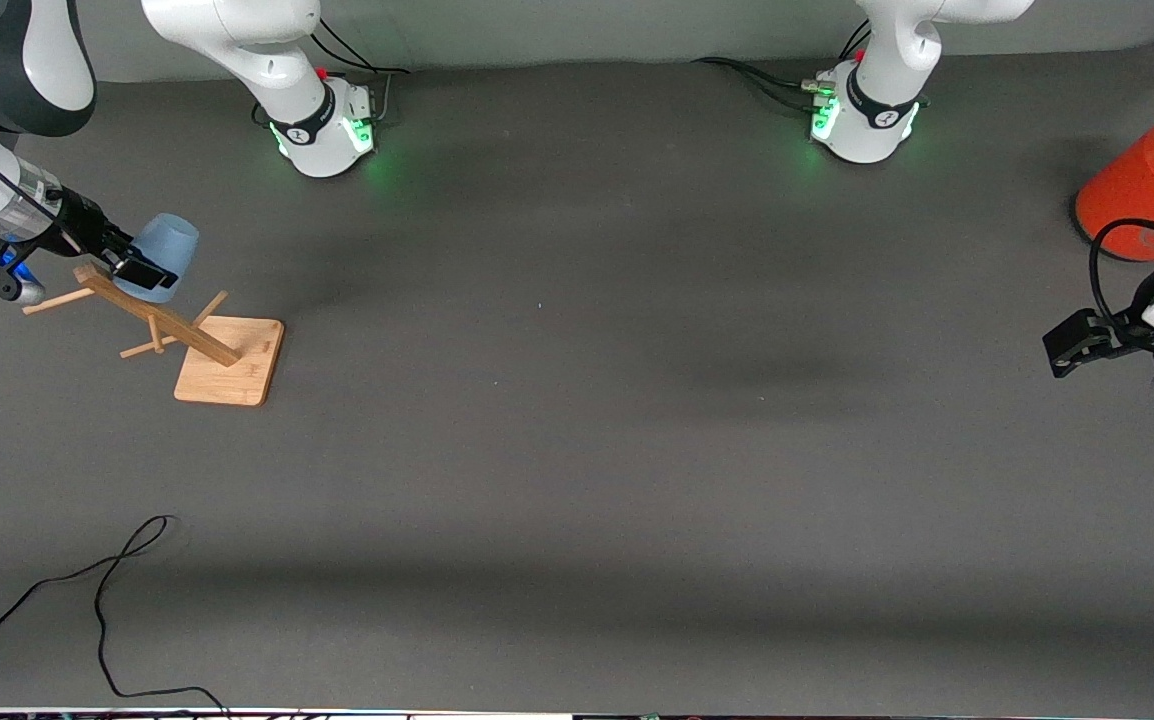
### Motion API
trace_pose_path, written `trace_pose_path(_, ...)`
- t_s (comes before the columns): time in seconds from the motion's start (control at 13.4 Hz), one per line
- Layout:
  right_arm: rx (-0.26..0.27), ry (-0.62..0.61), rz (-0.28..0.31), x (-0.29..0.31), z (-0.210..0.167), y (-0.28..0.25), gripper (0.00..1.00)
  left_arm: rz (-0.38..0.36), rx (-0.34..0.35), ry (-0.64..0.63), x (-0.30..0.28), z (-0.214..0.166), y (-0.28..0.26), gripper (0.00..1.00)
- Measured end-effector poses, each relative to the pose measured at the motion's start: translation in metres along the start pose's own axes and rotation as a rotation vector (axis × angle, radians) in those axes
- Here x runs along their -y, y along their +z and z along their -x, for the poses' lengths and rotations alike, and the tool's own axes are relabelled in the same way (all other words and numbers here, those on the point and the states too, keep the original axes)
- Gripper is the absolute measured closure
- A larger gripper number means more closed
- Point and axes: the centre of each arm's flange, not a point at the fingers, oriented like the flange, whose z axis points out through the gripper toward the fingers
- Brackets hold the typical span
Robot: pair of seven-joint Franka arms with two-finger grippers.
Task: Rotate and upright cup with both arms
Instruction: 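Close the right gripper on the blue cup and lift it off the peg, then carry the blue cup with the right gripper to the table middle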
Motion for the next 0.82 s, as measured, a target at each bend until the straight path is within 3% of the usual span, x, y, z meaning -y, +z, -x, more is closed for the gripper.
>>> trace_pose_path(0.37, 0.017, 0.092, 0.007, -0.004, 0.024, -0.022, 0.17, 0.000, -0.001, -0.001, 0.000, 0.000, 0.000, 0.00)
trace_pose_path(0.82, -0.018, 0.178, 0.000, 0.053, 0.131, -0.065, 0.17, 0.000, -0.001, 0.000, 0.000, 0.000, -0.001, 0.00)
